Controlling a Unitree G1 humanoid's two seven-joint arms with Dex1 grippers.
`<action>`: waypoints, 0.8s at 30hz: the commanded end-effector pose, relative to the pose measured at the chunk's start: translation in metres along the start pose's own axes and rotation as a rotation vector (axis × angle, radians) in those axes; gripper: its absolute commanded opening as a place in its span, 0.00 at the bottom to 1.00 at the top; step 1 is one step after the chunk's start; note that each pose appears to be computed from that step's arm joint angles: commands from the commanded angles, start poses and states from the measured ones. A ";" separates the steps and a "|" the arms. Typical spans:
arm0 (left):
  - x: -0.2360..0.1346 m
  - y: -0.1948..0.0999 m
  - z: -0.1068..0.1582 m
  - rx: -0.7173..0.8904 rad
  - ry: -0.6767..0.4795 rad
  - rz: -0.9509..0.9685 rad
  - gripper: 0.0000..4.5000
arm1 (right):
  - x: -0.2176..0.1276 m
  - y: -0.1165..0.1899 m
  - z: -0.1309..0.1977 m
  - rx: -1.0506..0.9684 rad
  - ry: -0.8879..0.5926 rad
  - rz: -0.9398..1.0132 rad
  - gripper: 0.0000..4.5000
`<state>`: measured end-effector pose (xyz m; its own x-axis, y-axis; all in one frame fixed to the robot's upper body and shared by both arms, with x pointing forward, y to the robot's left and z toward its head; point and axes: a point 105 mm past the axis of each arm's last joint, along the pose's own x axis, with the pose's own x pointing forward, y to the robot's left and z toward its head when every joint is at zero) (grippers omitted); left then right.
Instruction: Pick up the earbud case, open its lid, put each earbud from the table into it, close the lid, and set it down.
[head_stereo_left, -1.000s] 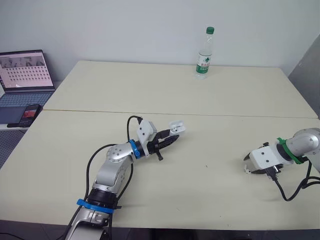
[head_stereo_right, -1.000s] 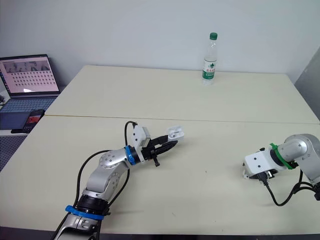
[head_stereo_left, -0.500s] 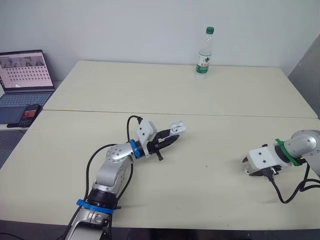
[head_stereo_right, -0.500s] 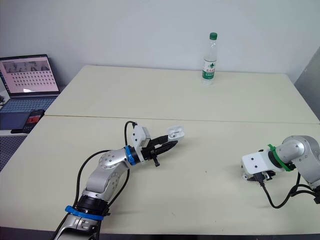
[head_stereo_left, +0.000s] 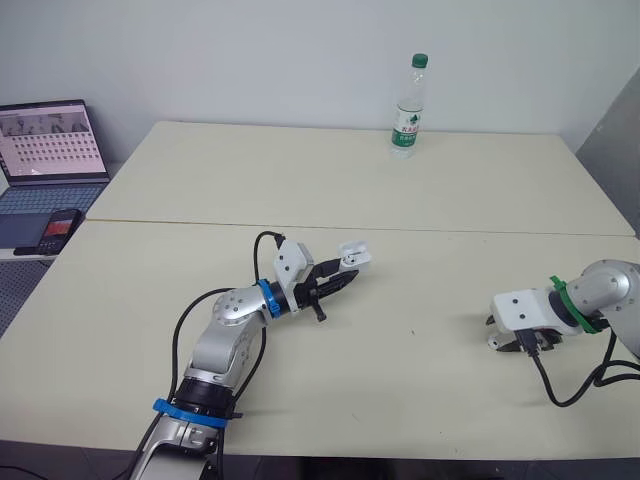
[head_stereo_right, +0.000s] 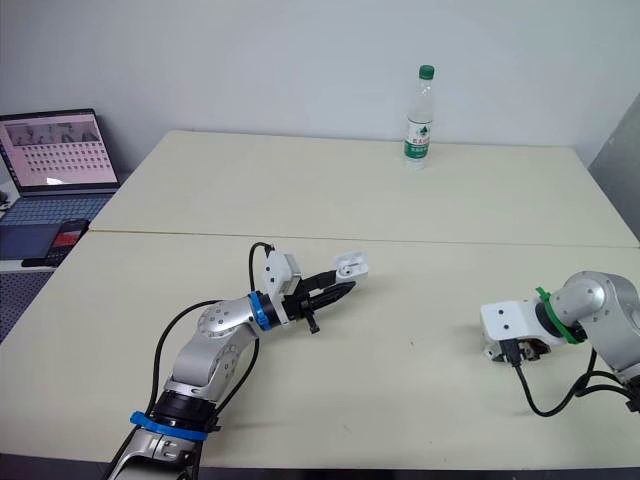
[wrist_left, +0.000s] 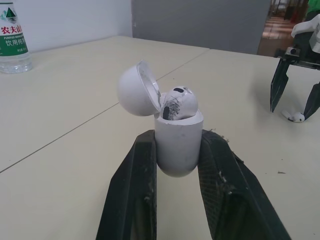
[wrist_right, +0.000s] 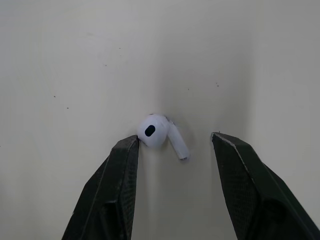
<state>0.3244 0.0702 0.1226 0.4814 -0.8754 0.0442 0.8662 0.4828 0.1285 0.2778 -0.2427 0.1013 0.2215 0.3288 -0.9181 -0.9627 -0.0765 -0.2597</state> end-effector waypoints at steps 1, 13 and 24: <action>0.003 -0.002 0.013 0.032 -0.038 -0.012 0.17 | -0.008 -0.006 0.004 0.006 0.005 -0.039 0.52; 0.002 -0.002 0.013 0.034 -0.036 -0.007 0.17 | -0.006 0.001 0.013 0.075 -0.012 0.003 0.52; 0.001 -0.001 0.012 0.034 -0.035 -0.002 0.17 | -0.005 0.001 0.009 0.080 0.015 0.011 0.52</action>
<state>0.3245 0.0703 0.1225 0.4833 -0.8744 0.0440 0.8653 0.4847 0.1278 0.2728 -0.2350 0.1017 0.1979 0.3312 -0.9226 -0.9788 0.0155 -0.2044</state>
